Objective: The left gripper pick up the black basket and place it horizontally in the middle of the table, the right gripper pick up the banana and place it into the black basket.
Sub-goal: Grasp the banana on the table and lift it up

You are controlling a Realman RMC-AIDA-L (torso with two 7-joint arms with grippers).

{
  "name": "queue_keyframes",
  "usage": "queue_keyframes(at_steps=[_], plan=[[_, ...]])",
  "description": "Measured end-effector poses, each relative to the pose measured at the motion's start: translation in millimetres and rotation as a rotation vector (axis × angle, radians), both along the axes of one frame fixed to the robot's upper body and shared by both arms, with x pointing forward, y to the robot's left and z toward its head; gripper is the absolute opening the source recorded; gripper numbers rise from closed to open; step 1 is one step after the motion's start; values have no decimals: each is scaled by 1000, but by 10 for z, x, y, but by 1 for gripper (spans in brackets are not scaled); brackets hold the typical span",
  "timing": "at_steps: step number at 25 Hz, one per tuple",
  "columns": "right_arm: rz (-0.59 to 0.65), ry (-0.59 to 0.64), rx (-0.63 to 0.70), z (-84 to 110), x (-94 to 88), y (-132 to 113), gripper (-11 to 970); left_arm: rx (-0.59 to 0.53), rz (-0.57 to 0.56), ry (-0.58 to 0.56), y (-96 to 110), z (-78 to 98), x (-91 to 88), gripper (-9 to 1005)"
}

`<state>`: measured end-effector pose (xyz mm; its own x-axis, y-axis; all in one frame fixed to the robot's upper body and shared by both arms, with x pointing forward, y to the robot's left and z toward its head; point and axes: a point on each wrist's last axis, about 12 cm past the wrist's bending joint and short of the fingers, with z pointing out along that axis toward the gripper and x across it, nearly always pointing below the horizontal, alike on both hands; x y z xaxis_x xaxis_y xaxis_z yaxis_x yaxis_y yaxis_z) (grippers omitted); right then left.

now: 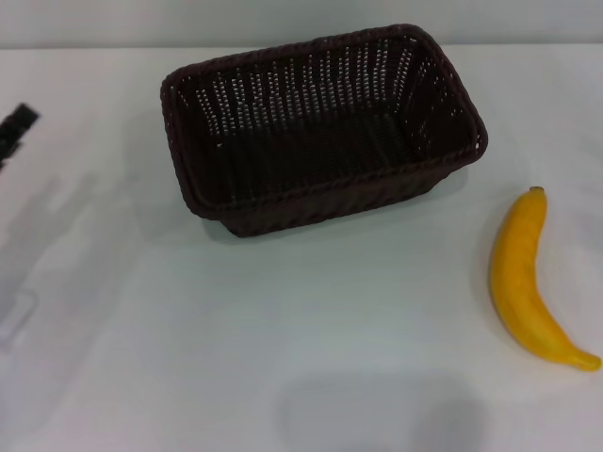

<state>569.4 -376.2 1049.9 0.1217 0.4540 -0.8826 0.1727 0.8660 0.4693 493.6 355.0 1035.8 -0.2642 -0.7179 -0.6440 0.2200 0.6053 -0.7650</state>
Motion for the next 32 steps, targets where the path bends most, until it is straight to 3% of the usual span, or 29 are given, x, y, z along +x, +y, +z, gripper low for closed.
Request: queue_keyframes(at_steps=[3,9,14,18,24,28,32], plan=[[-18,19,77,-53,-43,-56,872,79,116,-42,-43,-154,-124,824],[23,2,205,-58,-92,-113,872,252,235,-69,-132,-301,-225,821],[208,-2,235,155,-95,-285,872,370,301,-151,-236,-297,-296,821],[471,63,125,526,-20,-409,871,446,313,-163,-219,-299,-307,820],[788,125,-62,1036,-11,-323,870,452,365,-147,-124,-292,-290,820],[857,259,-243,1332,-90,-121,868,463,386,-148,-72,-270,-254,820],[794,424,-463,1669,-244,176,860,467,393,-130,-60,-278,-222,821]])
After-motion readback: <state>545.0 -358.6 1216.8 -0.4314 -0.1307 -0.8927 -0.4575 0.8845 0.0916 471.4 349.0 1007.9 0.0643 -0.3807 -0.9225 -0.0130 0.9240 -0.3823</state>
